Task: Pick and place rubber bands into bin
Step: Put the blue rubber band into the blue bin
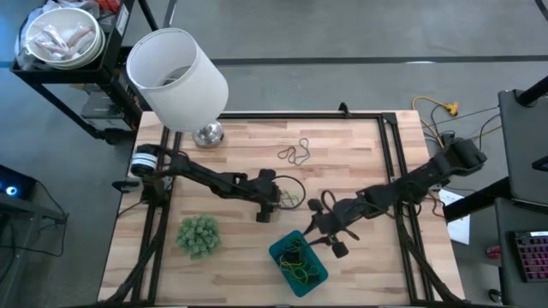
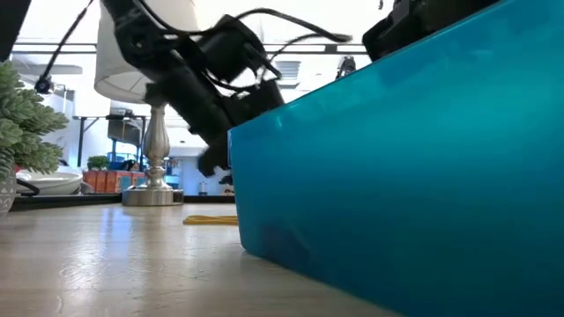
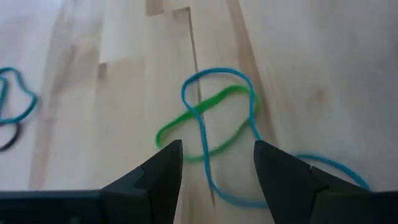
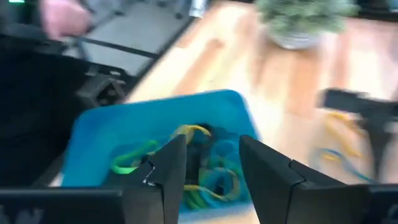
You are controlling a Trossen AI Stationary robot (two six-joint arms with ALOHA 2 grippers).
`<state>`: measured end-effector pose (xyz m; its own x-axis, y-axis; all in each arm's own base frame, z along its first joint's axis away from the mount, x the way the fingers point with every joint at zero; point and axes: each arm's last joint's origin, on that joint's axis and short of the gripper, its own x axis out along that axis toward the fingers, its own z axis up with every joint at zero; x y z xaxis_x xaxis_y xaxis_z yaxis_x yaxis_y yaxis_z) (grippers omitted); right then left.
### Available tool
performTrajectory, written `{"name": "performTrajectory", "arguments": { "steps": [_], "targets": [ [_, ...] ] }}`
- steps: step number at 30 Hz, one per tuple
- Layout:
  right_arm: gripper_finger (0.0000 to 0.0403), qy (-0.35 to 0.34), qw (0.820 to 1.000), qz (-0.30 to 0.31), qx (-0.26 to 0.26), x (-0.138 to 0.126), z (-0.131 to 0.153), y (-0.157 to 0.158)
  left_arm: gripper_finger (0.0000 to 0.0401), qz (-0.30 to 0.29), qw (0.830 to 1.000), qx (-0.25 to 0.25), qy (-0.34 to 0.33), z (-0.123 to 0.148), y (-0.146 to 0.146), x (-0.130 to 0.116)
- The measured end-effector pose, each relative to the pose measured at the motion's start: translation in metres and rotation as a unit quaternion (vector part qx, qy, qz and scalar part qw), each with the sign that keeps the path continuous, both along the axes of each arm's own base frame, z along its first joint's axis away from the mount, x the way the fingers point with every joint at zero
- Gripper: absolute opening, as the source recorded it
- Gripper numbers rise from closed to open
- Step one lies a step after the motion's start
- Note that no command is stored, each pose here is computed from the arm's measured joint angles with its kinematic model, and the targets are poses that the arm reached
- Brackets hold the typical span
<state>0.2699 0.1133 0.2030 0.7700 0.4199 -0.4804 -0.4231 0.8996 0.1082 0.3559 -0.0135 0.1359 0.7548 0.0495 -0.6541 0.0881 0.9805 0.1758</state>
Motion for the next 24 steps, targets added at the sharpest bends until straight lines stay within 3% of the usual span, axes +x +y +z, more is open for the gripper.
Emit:
{"name": "performTrajectory", "arguments": {
  "steps": [6,17,24],
  "targets": [
    [0.0134,-0.002,0.998,-0.045,-0.038,-0.017,0.011,0.000,0.0180,0.009,0.999,0.001,0.043,-0.010,0.001,0.015],
    [0.0120,0.007,0.998,-0.042,-0.051,-0.029,0.009,0.004,0.0120,0.016,0.998,-0.003,0.056,-0.010,0.002,0.022],
    [0.0116,0.006,0.998,-0.043,-0.049,-0.028,0.008,0.005,0.0107,0.014,0.998,-0.010,0.055,-0.010,0.005,0.022]
  ]
}}
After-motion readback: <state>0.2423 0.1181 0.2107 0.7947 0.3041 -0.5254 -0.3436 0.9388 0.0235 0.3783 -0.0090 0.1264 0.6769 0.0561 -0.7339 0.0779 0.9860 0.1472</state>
